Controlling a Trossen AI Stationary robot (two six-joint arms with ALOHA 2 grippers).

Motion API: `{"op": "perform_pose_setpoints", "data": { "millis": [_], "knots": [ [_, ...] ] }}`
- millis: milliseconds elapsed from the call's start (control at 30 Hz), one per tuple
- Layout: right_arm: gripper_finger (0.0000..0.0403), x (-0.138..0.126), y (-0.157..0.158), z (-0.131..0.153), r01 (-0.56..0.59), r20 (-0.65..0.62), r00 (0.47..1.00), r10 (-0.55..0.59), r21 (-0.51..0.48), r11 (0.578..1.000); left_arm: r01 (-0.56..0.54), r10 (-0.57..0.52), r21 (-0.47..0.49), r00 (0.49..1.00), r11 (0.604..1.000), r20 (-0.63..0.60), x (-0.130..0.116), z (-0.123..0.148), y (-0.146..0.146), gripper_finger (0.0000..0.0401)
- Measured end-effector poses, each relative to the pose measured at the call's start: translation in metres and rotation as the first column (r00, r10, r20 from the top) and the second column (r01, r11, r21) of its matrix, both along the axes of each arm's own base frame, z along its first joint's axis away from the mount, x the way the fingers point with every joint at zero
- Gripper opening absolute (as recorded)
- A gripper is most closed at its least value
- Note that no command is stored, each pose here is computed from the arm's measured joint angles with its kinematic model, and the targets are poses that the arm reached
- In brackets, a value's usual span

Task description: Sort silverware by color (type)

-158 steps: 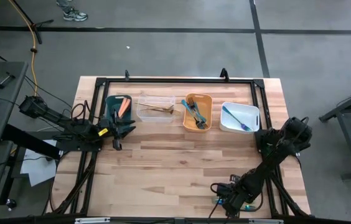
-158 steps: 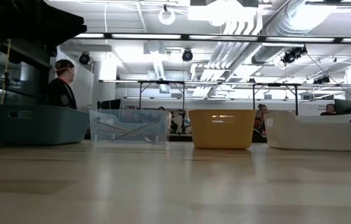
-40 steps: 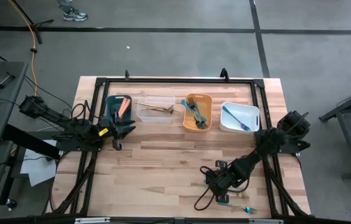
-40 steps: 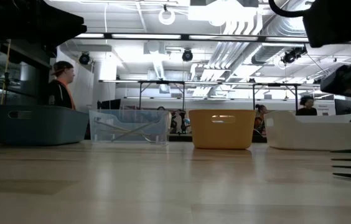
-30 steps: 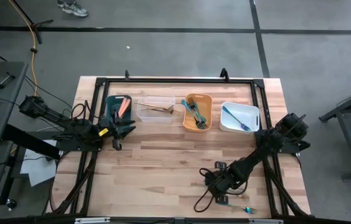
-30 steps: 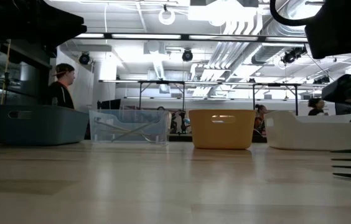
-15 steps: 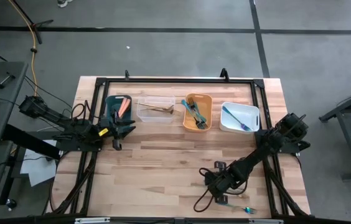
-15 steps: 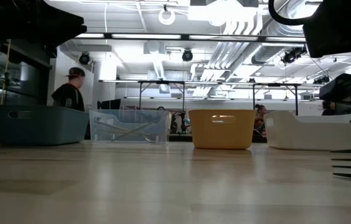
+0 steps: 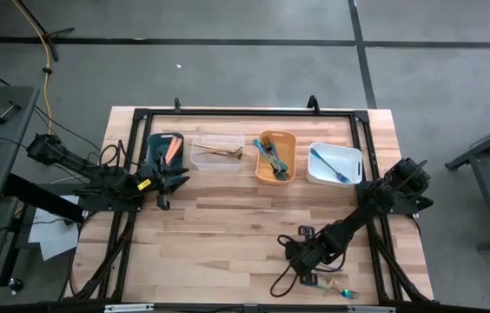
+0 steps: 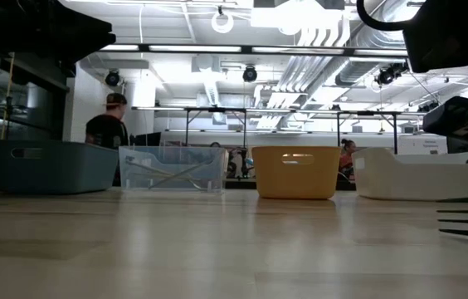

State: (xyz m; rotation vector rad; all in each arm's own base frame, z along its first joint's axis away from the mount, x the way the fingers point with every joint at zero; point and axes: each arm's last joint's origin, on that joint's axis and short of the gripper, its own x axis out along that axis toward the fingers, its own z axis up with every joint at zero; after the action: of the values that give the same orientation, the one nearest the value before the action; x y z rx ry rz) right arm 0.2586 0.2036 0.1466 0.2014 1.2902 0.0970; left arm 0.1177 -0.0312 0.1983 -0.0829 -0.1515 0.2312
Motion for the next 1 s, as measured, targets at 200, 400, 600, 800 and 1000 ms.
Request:
{"op": "perform_pose_setpoints", "data": {
  "millis": [200,400,600,800,1000],
  "knots": [
    [0.0003,0.001,0.001,0.001,-0.016,0.016,1.000,0.016,0.006,1.000,0.000,0.000,0.000,1.000,1.000,0.000,0.000,0.000,0.000,0.0111],
    [0.0002,0.002,0.001,0.002,-0.039,0.026,0.999,0.038,0.009,0.999,0.000,0.000,0.000,1.000,1.000,0.000,0.000,0.000,0.000,0.0111],
    [0.0001,0.001,0.000,0.014,-0.063,0.064,0.996,0.061,0.024,0.998,0.000,0.000,0.000,1.000,1.000,0.000,0.000,0.000,0.000,0.0111],
    [0.0001,0.000,-0.002,0.036,-0.103,0.180,0.979,0.095,0.036,0.994,-0.001,0.001,0.000,1.000,1.000,0.000,0.000,0.000,0.000,0.0111],
    [0.0001,0.003,-0.010,0.065,-0.118,0.357,0.927,0.117,-0.020,0.993,-0.001,0.001,0.000,1.000,1.000,0.000,0.000,0.000,0.000,0.0111]
  ]
}}
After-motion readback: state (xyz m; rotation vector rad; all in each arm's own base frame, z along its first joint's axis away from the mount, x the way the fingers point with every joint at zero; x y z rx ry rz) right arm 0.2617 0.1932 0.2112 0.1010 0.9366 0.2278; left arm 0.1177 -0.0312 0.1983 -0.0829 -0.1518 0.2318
